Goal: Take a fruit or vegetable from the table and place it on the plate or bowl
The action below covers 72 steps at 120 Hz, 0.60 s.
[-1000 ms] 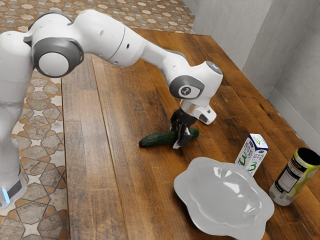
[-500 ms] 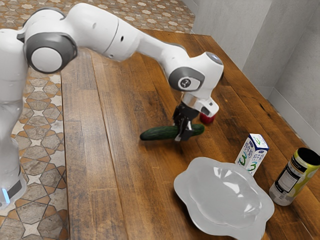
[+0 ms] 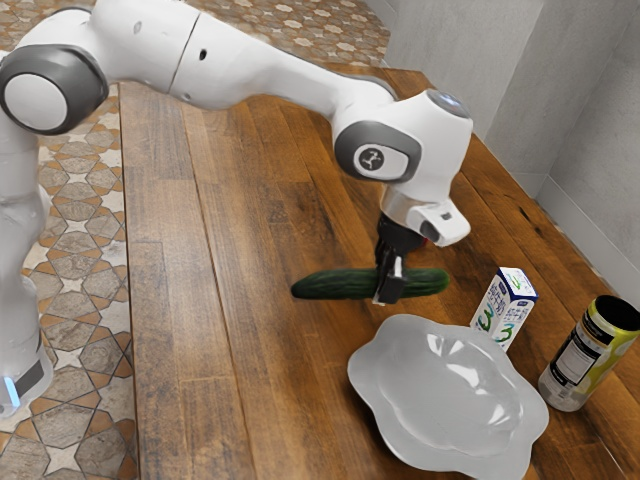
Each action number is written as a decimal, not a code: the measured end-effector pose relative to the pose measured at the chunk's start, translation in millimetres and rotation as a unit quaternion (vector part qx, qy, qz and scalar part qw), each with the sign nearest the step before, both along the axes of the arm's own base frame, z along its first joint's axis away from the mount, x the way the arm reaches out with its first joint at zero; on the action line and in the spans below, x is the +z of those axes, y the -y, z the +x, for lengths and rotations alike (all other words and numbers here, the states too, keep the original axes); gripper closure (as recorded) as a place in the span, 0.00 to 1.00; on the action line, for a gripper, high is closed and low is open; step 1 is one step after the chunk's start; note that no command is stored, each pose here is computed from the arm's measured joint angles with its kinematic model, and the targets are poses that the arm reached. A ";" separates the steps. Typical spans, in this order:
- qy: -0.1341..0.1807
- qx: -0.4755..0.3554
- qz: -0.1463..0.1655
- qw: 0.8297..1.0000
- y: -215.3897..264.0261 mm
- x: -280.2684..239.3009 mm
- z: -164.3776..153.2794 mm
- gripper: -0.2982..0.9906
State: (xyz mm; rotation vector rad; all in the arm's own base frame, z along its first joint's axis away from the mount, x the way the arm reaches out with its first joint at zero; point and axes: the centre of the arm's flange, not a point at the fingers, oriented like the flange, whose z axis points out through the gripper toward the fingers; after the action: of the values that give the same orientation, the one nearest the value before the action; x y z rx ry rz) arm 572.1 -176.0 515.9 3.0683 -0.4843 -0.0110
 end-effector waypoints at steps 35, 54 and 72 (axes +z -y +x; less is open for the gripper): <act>0.044 -0.107 -0.022 0.993 132.5 19.4 5.9 0.59; 0.059 -0.143 -0.020 0.988 170.8 28.6 -2.9 0.46; 0.059 -0.149 -0.008 0.987 171.7 31.3 -5.9 0.31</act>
State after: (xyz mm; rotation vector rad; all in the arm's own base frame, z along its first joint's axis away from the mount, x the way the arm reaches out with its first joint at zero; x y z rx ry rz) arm 566.2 -347.7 547.2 2.9601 -0.9405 0.1663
